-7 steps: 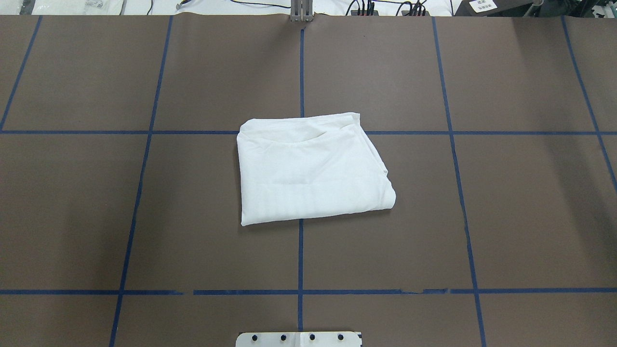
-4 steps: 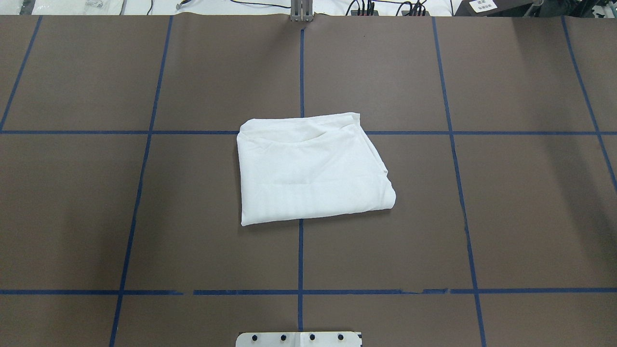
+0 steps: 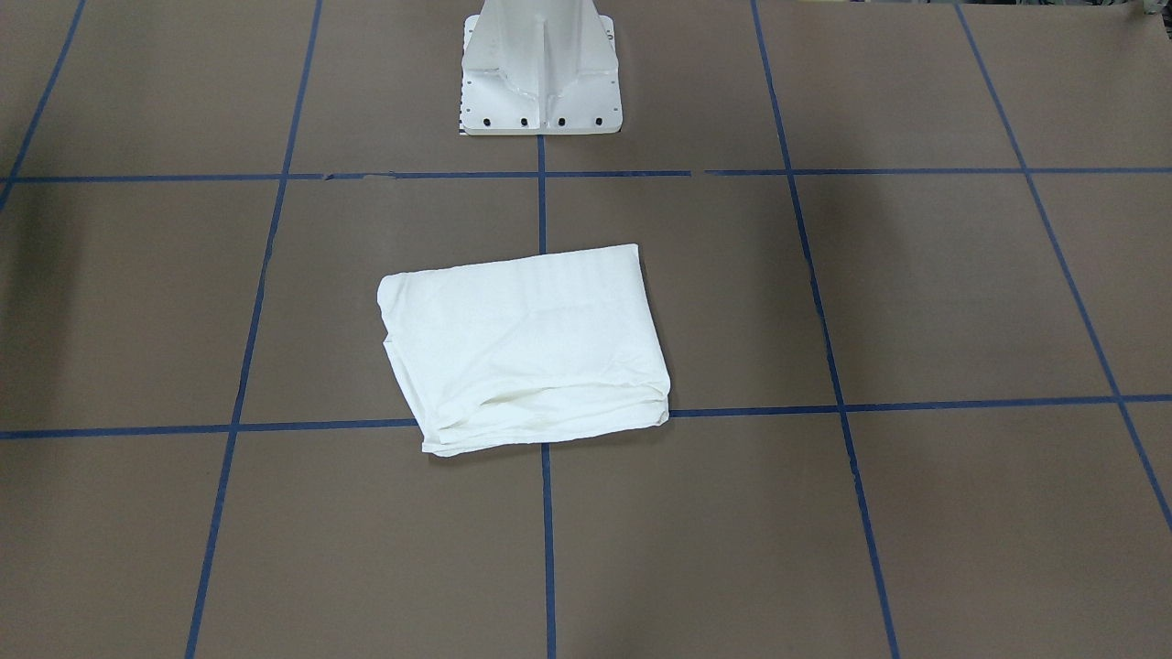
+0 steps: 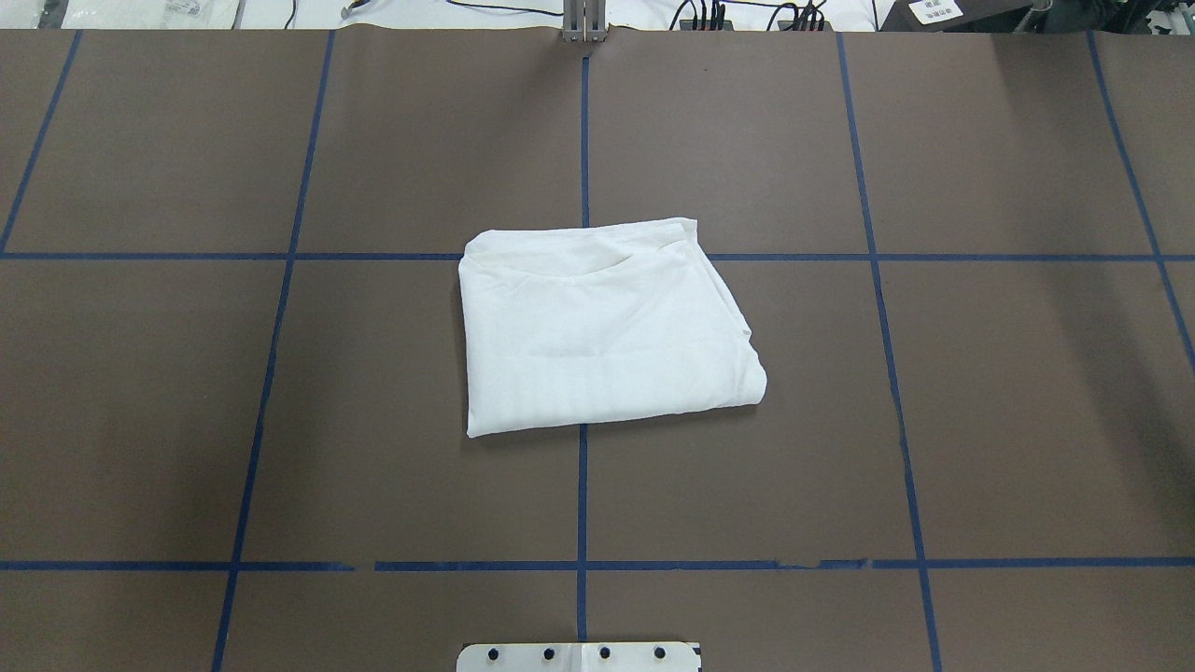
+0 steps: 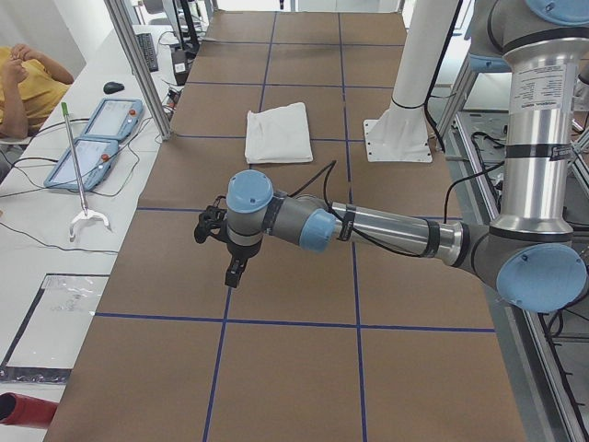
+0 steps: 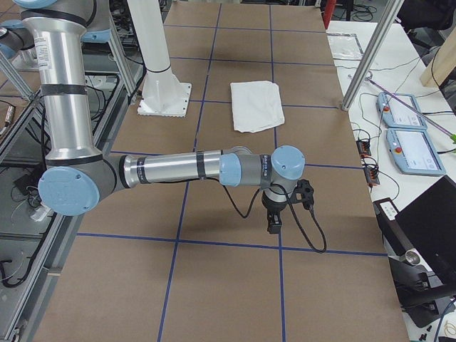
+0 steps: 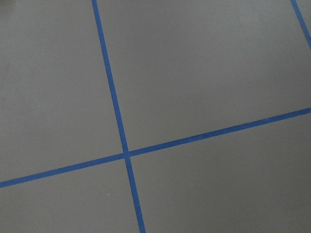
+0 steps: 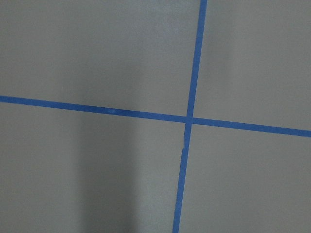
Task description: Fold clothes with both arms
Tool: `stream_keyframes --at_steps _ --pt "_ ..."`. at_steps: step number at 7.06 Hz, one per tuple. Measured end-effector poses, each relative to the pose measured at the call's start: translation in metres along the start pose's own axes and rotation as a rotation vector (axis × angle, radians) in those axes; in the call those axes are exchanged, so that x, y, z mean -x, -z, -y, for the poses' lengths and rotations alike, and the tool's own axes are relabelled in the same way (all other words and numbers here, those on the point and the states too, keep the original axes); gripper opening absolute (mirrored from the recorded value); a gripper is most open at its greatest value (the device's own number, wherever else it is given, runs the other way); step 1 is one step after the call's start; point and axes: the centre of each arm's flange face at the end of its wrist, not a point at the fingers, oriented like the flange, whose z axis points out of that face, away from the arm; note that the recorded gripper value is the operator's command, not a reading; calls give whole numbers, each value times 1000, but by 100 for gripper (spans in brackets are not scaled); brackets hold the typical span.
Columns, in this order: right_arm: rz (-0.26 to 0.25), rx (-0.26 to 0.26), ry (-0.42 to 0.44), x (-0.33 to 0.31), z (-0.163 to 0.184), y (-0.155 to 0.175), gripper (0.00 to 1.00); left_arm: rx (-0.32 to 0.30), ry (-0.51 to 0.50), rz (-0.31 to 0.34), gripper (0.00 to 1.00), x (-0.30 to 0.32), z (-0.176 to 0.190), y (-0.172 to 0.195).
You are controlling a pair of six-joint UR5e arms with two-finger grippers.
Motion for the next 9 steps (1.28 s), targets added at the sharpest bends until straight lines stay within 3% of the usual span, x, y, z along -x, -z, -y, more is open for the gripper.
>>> stream_keyframes --at_steps 4,5,8,9 --pt "2 -2 4 1 -2 0 100 -7 245 29 100 11 -8 4" --pt "-2 -6 8 2 -2 2 100 -6 255 33 100 13 -13 4" --pt "-13 -10 15 4 0 4 100 -87 186 161 100 8 -6 25" --pt "-14 -11 16 4 0 4 100 -100 173 175 100 5 -3 28"
